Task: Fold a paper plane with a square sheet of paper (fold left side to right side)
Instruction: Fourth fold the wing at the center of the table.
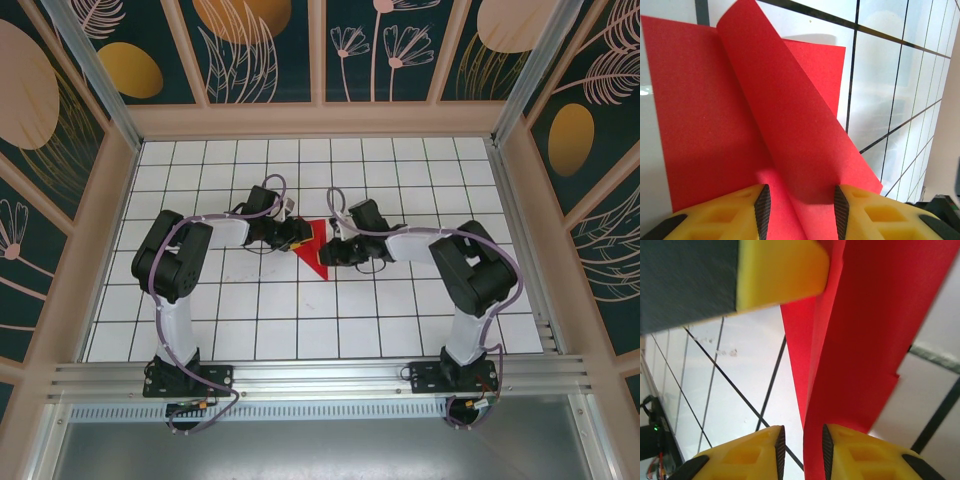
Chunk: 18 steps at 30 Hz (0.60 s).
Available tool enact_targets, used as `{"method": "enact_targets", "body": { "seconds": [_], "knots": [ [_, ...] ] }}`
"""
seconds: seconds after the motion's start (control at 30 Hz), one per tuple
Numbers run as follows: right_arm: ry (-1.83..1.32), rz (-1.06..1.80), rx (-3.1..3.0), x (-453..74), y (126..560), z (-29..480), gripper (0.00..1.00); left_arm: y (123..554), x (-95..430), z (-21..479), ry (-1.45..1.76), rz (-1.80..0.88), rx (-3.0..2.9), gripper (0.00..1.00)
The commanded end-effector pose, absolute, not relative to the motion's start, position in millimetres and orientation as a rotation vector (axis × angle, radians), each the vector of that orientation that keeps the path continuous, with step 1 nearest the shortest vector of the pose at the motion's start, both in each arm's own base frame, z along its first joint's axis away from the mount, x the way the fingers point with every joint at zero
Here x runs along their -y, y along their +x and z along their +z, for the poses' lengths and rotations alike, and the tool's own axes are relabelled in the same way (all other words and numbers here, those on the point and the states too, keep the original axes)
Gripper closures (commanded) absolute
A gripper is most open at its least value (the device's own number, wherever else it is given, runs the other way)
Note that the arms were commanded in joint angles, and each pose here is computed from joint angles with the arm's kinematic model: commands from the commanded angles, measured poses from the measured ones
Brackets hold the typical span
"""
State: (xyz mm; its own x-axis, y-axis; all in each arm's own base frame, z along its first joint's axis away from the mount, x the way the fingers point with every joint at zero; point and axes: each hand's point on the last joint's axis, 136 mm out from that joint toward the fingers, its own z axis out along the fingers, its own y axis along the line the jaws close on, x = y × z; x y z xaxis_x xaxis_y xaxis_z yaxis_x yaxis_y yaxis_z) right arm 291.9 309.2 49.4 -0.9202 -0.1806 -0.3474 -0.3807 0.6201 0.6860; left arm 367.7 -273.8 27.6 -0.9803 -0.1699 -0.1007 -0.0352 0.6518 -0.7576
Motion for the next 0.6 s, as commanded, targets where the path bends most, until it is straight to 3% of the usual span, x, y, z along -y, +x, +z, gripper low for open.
{"method": "enact_targets", "body": {
  "seconds": [0.0, 0.27, 0.57],
  "knots": [
    [-0.485, 1.236, -2.514, -313.4, 304.4, 74.6, 0.68, 357.1, 261.1, -5.0, -0.207, -1.101, -2.806, 0.58],
    [-0.424, 1.224, -2.519, -312.9, 339.9, 70.9, 0.67, 357.0, 261.1, -4.7, -0.204, -1.100, -2.806, 0.58],
    [-0.416, 1.259, -2.544, -319.0, 346.0, 61.4, 0.69, 356.9, 261.2, -3.9, -0.201, -1.102, -2.805, 0.58]
  ]
}}
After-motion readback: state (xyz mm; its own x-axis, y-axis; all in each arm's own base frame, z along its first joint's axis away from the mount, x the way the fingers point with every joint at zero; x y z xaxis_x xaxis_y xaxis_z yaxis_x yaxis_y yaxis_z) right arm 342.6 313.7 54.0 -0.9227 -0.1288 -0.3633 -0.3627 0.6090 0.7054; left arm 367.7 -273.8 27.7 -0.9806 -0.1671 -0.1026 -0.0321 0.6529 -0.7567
